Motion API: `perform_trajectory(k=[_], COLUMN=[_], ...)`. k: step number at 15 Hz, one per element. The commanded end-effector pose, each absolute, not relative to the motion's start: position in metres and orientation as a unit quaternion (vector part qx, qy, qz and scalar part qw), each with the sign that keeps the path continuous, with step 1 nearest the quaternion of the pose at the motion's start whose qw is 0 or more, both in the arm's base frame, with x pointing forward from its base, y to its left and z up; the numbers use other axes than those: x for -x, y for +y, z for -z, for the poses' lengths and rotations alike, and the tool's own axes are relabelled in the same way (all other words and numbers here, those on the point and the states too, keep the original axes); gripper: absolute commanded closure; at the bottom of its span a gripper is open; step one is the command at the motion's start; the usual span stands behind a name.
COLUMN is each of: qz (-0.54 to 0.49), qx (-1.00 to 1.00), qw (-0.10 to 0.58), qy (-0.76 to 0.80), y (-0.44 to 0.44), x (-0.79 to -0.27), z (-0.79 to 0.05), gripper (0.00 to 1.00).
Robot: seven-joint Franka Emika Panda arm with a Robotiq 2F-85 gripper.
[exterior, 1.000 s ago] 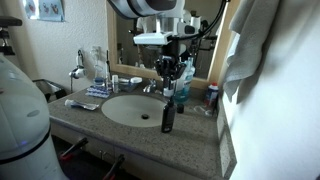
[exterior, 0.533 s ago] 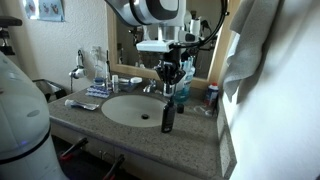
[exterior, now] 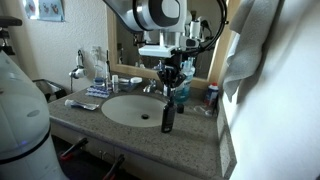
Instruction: Press the spray bottle.
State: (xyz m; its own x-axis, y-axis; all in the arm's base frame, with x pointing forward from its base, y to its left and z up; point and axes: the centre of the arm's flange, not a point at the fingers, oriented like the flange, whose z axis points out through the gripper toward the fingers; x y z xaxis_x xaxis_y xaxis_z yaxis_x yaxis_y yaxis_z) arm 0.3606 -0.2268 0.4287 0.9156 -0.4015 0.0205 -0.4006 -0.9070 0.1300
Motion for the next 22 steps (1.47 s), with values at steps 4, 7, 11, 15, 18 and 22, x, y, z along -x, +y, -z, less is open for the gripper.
perform_trajectory(k=[4, 7, 11, 15, 18, 22], qz=[-0.006, -0.009, -0.013, -0.017, -0.018, -0.012], qx=[-0.973, -0.973, -0.973, -0.971, -0.971, -0.971], qw=[0.07, 0.069, 0.073, 0.076, 0.076, 0.07], qy=[-0.218, -0.22, -0.219, -0.225, -0.226, -0.228], y=[-0.232, -0.233, -0.233, -0.234, -0.235, -0.235], x=[-0.367, -0.367, -0.37, -0.373, -0.372, -0.371], z=[-0.431, -0.43, -0.426, -0.425, -0.425, -0.421], gripper=[1.0, 1.0, 1.0, 1.0, 1.0, 1.0])
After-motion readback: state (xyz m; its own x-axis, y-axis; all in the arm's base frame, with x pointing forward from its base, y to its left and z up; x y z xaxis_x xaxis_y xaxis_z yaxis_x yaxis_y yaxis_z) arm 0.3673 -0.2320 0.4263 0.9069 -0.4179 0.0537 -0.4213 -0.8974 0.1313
